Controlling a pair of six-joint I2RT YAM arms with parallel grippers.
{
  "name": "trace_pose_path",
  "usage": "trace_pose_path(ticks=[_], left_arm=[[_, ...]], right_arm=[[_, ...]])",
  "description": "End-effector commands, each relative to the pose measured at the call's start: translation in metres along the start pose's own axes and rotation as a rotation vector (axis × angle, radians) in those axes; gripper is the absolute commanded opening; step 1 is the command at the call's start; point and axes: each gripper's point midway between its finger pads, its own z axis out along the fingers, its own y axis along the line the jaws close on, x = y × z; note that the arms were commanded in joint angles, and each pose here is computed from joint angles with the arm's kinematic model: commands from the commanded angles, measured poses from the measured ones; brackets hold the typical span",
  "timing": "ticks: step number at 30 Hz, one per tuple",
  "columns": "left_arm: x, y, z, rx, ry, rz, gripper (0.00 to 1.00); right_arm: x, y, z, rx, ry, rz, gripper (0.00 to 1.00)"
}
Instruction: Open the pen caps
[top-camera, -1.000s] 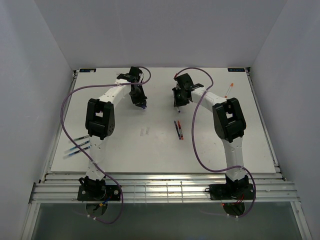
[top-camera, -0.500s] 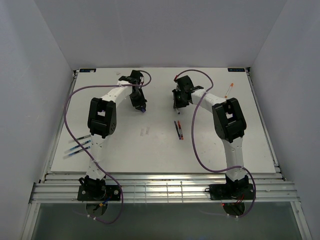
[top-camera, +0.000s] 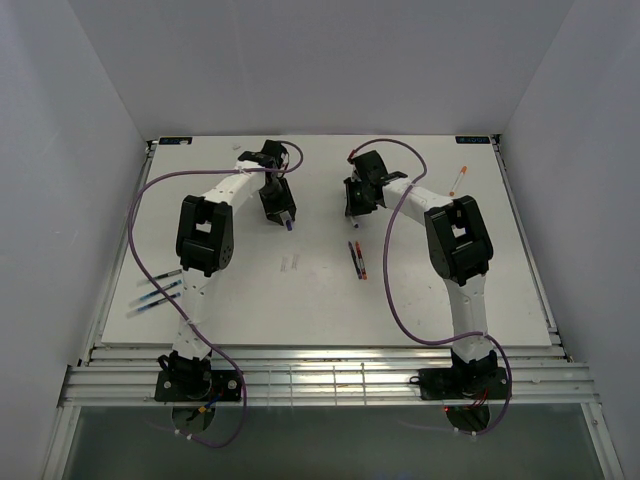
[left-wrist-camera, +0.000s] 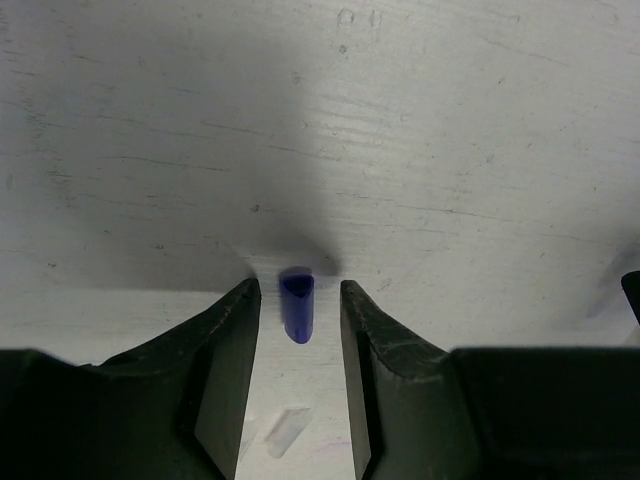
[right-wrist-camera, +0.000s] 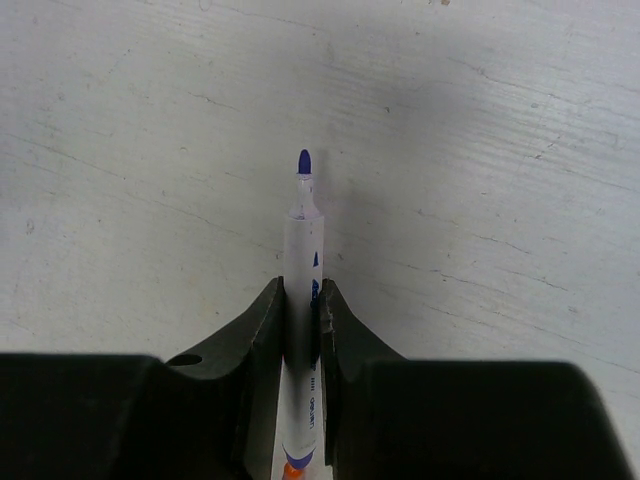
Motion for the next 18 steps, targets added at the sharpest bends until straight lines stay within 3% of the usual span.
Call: trace_pose_path(ticks=[1, 9, 18], left_arm=[[-0.004, 0.004, -0.003, -0.027, -0.014, -0.005, 0.49], [-0.015, 0.000, -0.024, 0.008, -0.051, -0.037, 0.57], [-0.038, -0.018, -0.088, 0.113, -0.157, -0.085, 0.59]], right_arm=[[-0.028, 0.006, -0.009, -0.026, -0.071, -0.005, 0.08], [-0.025, 0.000, 0.004, -0.025, -0.041, 0.007, 0.08], [-0.007, -0.002, 0.014, -0.028, 0.009, 0.019, 0.13]])
